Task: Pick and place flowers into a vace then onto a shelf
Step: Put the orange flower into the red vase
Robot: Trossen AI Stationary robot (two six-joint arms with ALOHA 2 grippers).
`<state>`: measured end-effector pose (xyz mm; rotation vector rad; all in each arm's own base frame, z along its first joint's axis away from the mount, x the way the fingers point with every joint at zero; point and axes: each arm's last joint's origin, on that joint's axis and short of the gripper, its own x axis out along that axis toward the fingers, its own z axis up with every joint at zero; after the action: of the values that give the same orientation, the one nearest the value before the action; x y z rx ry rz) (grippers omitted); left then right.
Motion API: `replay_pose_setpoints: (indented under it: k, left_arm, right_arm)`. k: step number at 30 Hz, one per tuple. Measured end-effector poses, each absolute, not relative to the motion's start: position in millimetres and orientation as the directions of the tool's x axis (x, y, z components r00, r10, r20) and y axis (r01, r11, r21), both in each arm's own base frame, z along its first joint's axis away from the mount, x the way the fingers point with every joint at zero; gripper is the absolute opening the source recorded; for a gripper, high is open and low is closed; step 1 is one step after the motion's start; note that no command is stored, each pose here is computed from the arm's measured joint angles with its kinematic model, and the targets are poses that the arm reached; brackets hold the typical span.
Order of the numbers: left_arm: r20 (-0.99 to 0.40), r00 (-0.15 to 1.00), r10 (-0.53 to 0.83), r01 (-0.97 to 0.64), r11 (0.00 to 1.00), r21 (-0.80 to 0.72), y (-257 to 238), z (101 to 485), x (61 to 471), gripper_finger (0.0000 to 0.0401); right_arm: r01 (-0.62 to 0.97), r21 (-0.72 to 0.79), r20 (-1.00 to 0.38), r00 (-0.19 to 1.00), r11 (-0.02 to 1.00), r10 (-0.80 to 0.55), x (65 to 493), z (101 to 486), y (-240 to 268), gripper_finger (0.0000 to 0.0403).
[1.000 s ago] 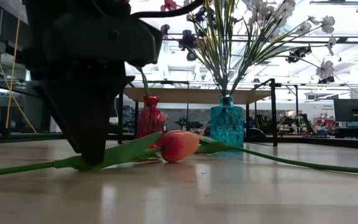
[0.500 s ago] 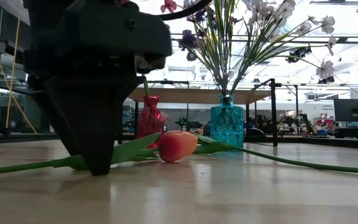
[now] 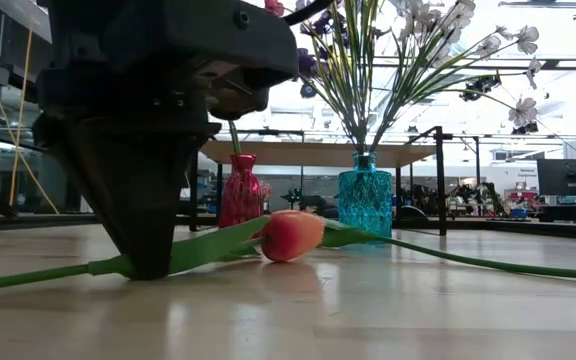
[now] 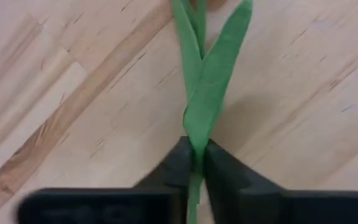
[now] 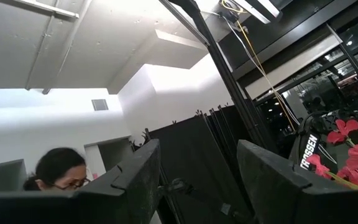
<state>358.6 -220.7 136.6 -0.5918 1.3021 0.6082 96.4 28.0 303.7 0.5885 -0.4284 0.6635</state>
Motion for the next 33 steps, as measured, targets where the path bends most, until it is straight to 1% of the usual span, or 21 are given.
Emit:
replay_pose_setpoints:
  k: [1, 2, 7, 10, 13, 15, 19, 21, 24, 26, 28, 30, 33]
  left_arm:
    - [-0.984, 0.160, 0.077, -0.706, 0.706, -0.059, -220.8, 136.6, 358.7, 0.0039]
    - [-0.984, 0.161, 0.075, -0.707, 0.705, -0.062, -220.9, 136.8, 358.9, 0.0029]
    - [-0.985, 0.152, 0.077, -0.702, 0.710, -0.053, -224.1, 153.1, 363.0, 0.0037]
    - [-0.985, 0.139, 0.101, -0.690, 0.723, -0.024, -232.2, 171.9, 362.6, 0.0031]
    - [-0.977, 0.175, 0.121, -0.671, 0.741, -0.028, -244.2, 205.0, 359.5, 0.0031]
    - [-0.967, 0.195, 0.163, -0.671, 0.742, -0.010, -251.0, 228.4, 353.8, 0.0031]
    - [-0.920, 0.316, 0.231, -0.700, 0.711, -0.062, -267.5, 283.6, 336.6, 0.0031]
    - [-0.874, 0.410, 0.260, -0.703, 0.701, -0.121, -276.2, 316.7, 321.5, 0.0031]
    - [-0.748, 0.603, 0.278, -0.669, 0.687, -0.284, -282.2, 350.3, 296.0, 0.0031]
    - [-0.616, 0.713, 0.334, -0.640, 0.670, -0.376, -282.8, 370.6, 277.8, 0.0031]
    - [-0.432, 0.804, 0.408, -0.582, 0.690, -0.430, -284.8, 392.8, 256.0, 0.0031]
    - [-0.255, 0.850, 0.460, -0.526, 0.728, -0.440, -285.4, 412.6, 236.7, 0.0031]
    - [-0.060, 0.851, 0.521, -0.501, 0.774, -0.387, -279.7, 437.4, 218.8, 0.0031]
  right_arm:
    - [-0.677, 0.367, 0.542, 0.713, 0.638, 0.445, 96.4, 303.7, 28.0, 0.0206]
    - [-0.677, 0.367, 0.542, 0.713, 0.638, 0.445, 96.4, 303.7, 28.0, 0.0206]
    - [-0.675, 0.368, 0.543, 0.714, 0.639, 0.442, 96.4, 303.8, 27.9, 0.0205]
    - [-0.673, 0.367, 0.544, 0.715, 0.642, 0.439, 96.5, 303.8, 27.8, 0.0206]
    - [-0.674, 0.368, 0.544, 0.715, 0.641, 0.439, 96.4, 303.8, 27.8, 0.0205]
    - [-0.674, 0.369, 0.544, 0.715, 0.640, 0.439, 96.4, 303.8, 27.8, 0.0204]
    - [-0.674, 0.369, 0.544, 0.715, 0.640, 0.439, 96.4, 303.8, 27.8, 0.0206]
    - [-0.674, 0.367, 0.544, 0.715, 0.642, 0.439, 96.4, 303.8, 27.8, 0.0205]
    - [-0.674, 0.366, 0.545, 0.714, 0.642, 0.439, 96.3, 303.9, 27.8, 0.0205]
    - [-0.674, 0.366, 0.544, 0.715, 0.642, 0.439, 96.4, 303.8, 27.9, 0.0206]
    - [-0.674, 0.366, 0.545, 0.714, 0.642, 0.439, 96.3, 303.9, 27.8, 0.0206]
    - [-0.675, 0.367, 0.547, 0.713, 0.640, 0.439, 96.3, 304.1, 27.8, 0.0205]
    - [-0.677, 0.365, 0.550, 0.711, 0.640, 0.438, 95.9, 304.4, 27.7, 0.0205]
